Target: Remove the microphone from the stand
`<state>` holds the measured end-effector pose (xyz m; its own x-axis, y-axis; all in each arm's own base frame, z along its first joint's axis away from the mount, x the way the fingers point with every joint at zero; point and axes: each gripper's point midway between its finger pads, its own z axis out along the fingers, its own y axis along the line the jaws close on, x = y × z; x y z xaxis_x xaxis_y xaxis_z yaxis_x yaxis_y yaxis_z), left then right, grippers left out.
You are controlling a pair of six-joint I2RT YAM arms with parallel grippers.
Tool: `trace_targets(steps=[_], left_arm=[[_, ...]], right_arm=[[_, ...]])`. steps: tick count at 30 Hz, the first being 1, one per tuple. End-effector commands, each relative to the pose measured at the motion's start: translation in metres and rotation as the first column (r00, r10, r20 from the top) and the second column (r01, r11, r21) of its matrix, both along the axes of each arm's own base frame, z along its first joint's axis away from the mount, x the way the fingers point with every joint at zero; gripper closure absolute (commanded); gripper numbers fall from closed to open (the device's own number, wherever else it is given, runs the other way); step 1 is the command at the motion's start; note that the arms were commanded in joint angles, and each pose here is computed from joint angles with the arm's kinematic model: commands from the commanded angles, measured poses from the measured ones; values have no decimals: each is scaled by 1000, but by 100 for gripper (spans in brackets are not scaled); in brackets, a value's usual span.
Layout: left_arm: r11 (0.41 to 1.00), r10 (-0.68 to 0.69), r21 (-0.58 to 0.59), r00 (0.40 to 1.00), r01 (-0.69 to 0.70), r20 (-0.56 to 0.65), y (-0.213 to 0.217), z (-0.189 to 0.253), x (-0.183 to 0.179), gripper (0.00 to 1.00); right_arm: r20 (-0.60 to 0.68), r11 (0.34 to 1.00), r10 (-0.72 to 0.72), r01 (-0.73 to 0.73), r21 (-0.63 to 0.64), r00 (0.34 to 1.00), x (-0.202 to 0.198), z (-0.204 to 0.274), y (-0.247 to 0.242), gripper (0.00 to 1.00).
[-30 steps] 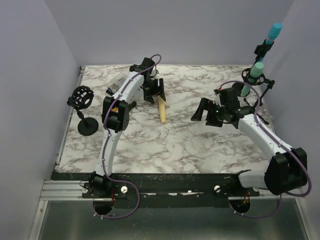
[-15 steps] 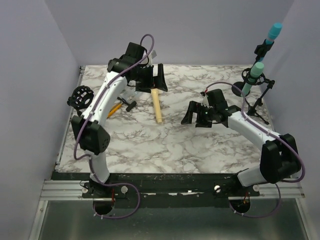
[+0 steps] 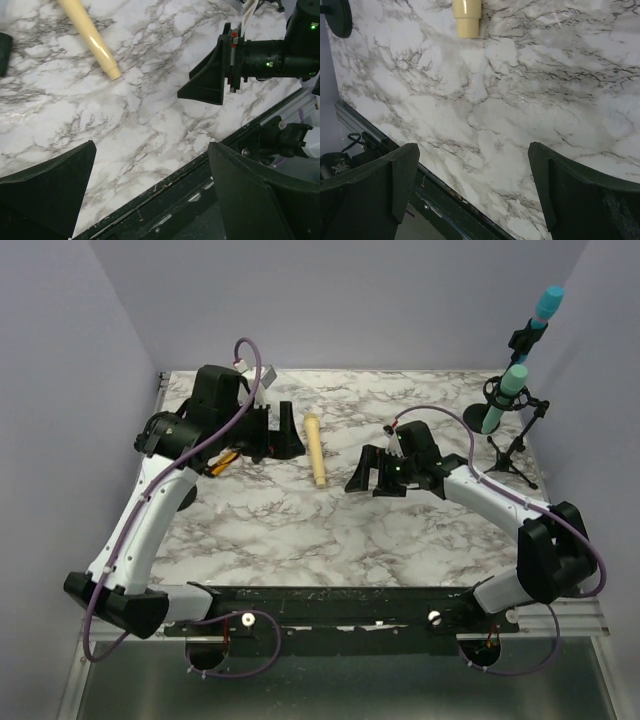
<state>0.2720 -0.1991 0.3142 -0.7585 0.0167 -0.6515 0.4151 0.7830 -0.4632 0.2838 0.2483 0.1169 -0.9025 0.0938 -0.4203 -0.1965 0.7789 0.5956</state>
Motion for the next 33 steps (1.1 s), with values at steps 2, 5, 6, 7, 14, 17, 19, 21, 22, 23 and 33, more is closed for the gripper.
trace_targets(steps=[2,5,6,7,14,17,19,21,22,23,33], left_arm=[[950,248,147,952,-275,182,69,18,-8,1],[808,501,178,814,-561,292,127,34,-10,1],[749,573,175,758,-639,313,145,38,-13,1],[687,630,182,702,-703,333,162,41,-16,1],[473,792,181,506,-862,342,212,43,-27,1],[396,836,190,438,-898,331,228,39,-29,1],[317,867,193,366,-929,337,243,38,-33,1],[248,887,178,297,-952,354,259,39,-35,1],[228,894,164,273,-960,356,264,39,-34,1],[214,900,152,255,-965,354,269,40,-33,2],[187,940,126,215,-974,265,276,37,2,15]], right_arm=[[16,998,26,-26,64,1000,1,9,27,0],[8,996,27,-28,84,1000,-1,13,38,0],[8,996,29,-29,89,1000,-2,14,42,0],[10,995,27,-28,94,1000,-2,17,44,0],[22,994,24,-26,102,999,-8,25,49,0],[21,996,15,-17,91,1000,-10,24,45,0],[20,996,11,-13,86,1000,-12,23,43,0],[17,997,7,-8,82,1000,-14,23,41,0],[15,997,4,-5,82,1000,-14,22,41,0],[14,997,2,-3,82,1000,-14,22,41,0],[12,998,-10,10,67,1000,-14,20,37,0]])
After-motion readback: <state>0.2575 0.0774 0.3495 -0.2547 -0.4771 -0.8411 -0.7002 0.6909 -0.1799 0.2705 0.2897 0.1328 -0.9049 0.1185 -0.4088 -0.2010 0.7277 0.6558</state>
